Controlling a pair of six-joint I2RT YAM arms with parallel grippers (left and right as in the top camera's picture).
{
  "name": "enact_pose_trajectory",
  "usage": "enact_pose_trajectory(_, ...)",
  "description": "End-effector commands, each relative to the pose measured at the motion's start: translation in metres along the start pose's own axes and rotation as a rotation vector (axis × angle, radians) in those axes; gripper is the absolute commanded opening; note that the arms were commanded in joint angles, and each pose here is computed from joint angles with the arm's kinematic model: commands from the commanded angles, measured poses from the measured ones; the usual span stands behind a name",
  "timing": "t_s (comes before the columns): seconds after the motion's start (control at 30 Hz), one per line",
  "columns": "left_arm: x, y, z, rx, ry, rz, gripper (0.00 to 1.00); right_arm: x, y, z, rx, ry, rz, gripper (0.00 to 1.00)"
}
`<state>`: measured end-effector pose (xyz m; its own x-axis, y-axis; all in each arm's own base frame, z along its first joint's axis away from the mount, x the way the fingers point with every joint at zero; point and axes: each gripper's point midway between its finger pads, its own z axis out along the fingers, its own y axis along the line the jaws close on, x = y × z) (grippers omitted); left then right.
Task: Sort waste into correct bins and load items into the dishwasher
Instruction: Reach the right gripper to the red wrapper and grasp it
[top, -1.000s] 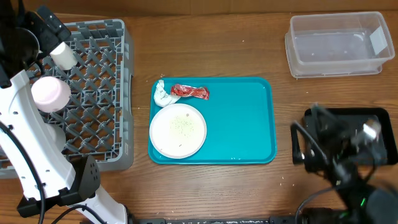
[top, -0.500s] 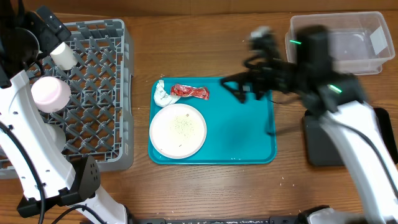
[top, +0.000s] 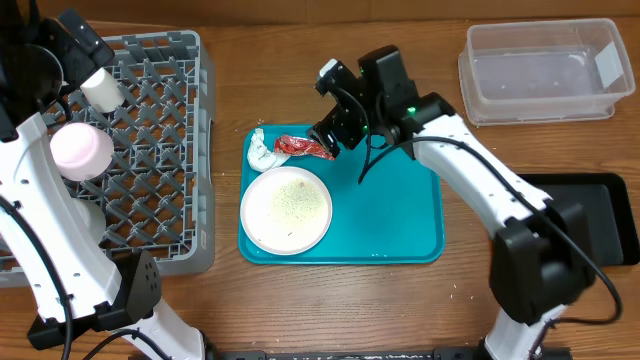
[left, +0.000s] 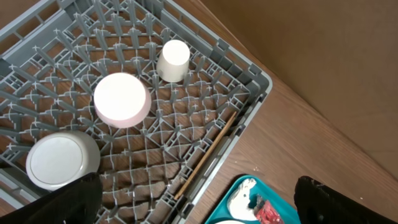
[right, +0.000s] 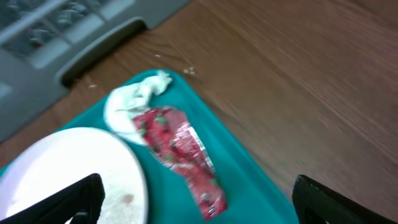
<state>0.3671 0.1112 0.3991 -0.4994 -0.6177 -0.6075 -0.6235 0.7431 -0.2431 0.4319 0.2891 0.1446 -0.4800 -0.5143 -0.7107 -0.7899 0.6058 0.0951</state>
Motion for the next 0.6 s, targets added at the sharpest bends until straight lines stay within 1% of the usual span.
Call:
enact_pose_trajectory(0.0, -0.001, 0.0, -0.002, 0.001, -0.007, 0.001, 1.0, 0.007, -0.016, 0.026, 0.085, 0.032, -0.024, 0.98)
enact_pose_trajectory(0.1, -0.001, 0.0, -0.002, 0.001, -0.007, 0.001, 1.0, 0.019, -0.031, 0.041, 0.153, 0.063, -0.022, 0.99)
enact_pose_trajectory(0.2, -0.001, 0.0, -0.002, 0.001, -0.007, 0.001, 1.0, 0.029, -0.034, 0.055, 0.148, 0.081, -0.017, 1.0)
enact_pose_trajectory(0.4, -0.001, 0.0, -0.002, 0.001, -0.007, 0.001, 1.0, 0.039, -0.031, 0.064, 0.122, 0.102, -0.008, 0.99)
enact_pose_trajectory(0.5, -0.001, 0.0, -0.002, 0.001, -0.007, 0.001, 1.0, 0.043, -0.027, 0.064, 0.104, 0.115, 0.015, 0.92)
enact_pose_trajectory(0.53, -0.001, 0.0, -0.002, 0.001, -0.007, 0.001, 1.0, 0.044, -0.027, 0.064, 0.105, 0.117, 0.026, 0.91)
enact_pose_trajectory(0.57, -0.001, 0.0, -0.002, 0.001, -0.007, 0.001, 1.0, 0.047, -0.027, 0.065, 0.103, 0.126, 0.047, 0.87)
